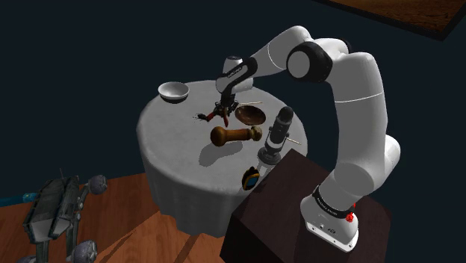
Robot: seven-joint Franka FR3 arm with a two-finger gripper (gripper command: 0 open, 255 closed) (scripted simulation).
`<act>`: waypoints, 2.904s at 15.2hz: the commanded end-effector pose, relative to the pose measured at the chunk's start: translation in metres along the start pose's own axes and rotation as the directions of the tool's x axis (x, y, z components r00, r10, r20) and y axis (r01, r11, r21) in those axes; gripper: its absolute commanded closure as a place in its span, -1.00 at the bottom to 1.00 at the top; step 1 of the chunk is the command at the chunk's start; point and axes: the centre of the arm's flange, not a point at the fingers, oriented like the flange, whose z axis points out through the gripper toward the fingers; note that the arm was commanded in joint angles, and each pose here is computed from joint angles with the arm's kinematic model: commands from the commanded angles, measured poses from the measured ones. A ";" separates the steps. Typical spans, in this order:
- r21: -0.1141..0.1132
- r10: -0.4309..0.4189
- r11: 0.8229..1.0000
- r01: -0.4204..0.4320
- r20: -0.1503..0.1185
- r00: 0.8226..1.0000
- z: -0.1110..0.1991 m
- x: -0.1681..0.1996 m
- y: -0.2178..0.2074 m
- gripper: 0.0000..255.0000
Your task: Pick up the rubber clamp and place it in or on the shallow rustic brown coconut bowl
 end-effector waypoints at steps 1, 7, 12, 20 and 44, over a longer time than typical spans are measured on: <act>0.000 0.000 1.000 0.000 -0.001 1.000 -0.010 0.001 -0.001 1.00; 0.000 0.000 1.000 0.000 -0.001 1.000 -0.041 0.001 -0.001 1.00; 0.000 0.000 1.000 0.000 -0.001 1.000 -0.068 0.002 -0.002 1.00; 0.000 0.000 1.000 0.000 -0.001 1.000 -0.110 0.003 -0.002 1.00; 0.000 0.000 1.000 0.000 -0.001 1.000 -0.071 -0.056 0.160 1.00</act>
